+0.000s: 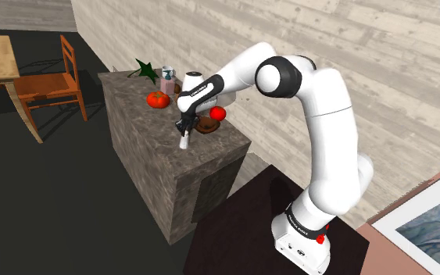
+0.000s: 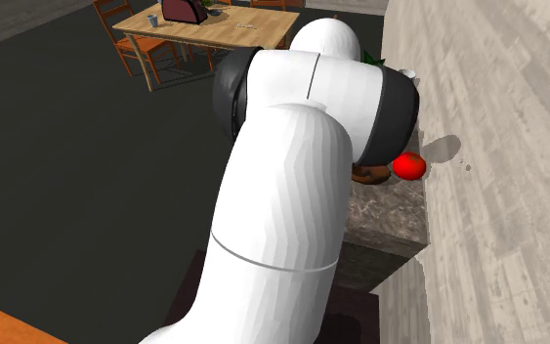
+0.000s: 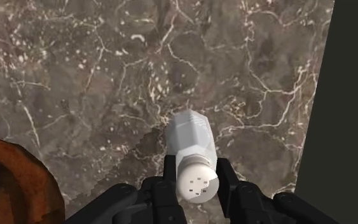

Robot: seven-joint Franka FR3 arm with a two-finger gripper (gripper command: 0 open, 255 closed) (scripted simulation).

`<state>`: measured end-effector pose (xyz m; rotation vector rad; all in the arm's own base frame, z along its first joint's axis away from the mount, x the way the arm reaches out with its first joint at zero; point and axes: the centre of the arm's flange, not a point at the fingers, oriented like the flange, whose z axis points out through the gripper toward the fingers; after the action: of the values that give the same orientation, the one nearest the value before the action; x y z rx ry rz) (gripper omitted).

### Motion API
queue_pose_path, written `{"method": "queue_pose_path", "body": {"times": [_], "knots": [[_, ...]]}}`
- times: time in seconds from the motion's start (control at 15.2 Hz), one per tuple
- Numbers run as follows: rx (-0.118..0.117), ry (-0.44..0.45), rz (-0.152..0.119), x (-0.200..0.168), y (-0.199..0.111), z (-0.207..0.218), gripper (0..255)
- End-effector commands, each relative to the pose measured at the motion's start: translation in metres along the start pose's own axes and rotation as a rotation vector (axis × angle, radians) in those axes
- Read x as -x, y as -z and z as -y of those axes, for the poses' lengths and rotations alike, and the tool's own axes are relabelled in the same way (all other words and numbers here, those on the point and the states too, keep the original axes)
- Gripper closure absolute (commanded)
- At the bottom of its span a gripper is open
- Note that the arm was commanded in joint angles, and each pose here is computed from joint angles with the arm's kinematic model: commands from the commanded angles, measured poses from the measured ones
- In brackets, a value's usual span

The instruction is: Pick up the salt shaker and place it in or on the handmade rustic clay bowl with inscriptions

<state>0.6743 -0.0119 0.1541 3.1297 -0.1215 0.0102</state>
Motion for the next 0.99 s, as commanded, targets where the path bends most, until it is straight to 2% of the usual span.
{"method": "queue_pose_path", "body": {"times": [0.0,0.92], "knots": [[0.0,0.0,0.0,0.0,0.01,0.0,255],[0.0,0.0,0.0,0.0,0.084,-0.001,255]]}}
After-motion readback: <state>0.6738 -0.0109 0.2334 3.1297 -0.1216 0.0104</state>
